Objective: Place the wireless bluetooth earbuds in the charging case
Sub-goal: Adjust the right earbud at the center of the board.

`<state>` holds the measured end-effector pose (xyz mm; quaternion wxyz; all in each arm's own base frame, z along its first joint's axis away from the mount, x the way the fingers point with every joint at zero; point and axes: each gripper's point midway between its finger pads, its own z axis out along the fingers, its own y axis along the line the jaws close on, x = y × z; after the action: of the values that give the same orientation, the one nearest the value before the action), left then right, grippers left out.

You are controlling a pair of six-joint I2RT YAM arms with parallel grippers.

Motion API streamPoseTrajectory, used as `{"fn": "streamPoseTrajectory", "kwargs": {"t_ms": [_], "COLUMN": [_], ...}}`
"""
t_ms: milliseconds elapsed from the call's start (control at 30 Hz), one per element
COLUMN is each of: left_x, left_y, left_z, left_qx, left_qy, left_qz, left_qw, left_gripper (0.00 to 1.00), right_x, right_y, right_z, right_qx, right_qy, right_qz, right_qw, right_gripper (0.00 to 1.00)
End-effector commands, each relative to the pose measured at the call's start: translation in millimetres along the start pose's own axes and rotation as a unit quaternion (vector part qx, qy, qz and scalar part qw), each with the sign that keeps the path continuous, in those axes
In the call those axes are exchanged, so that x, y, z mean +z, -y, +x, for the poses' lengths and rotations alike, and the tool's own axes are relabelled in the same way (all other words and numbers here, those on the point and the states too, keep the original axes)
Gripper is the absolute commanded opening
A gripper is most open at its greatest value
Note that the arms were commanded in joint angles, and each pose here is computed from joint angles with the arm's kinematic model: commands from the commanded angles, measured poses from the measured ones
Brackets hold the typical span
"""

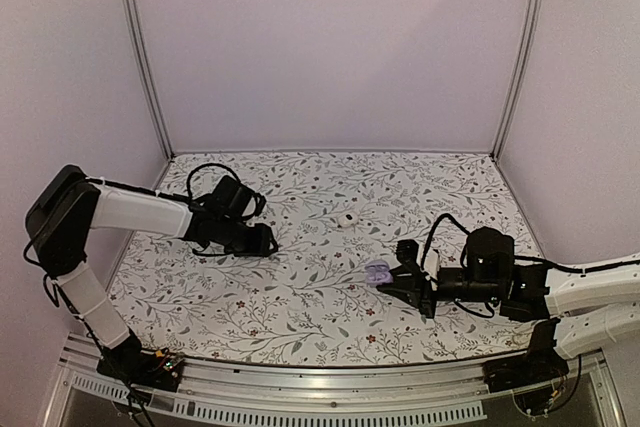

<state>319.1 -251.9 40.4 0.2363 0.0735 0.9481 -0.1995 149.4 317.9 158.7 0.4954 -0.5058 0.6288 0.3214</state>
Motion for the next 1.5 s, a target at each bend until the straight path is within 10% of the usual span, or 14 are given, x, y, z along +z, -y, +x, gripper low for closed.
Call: {"fn": "streamPoseTrajectory", "kwargs": {"t_ms": [0, 1100, 1467], "left_x": [1, 9, 10], "left_y": [-1, -36, -3], "left_z": [4, 39, 13], "left_qx": [-0.022, 0.077, 0.141], "left_qy": [-0.007, -0.059, -0.049], "left_qz": [-0.039, -0.218, -0.13], "left_qw": [0.999, 0.971, 0.98], "left_gripper": [0.5, 0.55, 0.47], "right_x": [0, -3, -2], "right_y": [0, 2, 0], "right_z": [-4, -5, -5], "right_qx": [-0.001, 0.001, 0.002], "right_qy": [0.007, 0.009, 0.009], "right_qz": [0.002, 0.007, 0.004], "right_qw": [1.0, 1.0, 1.0], "right_gripper": [0.0, 0.0, 0.0]}}
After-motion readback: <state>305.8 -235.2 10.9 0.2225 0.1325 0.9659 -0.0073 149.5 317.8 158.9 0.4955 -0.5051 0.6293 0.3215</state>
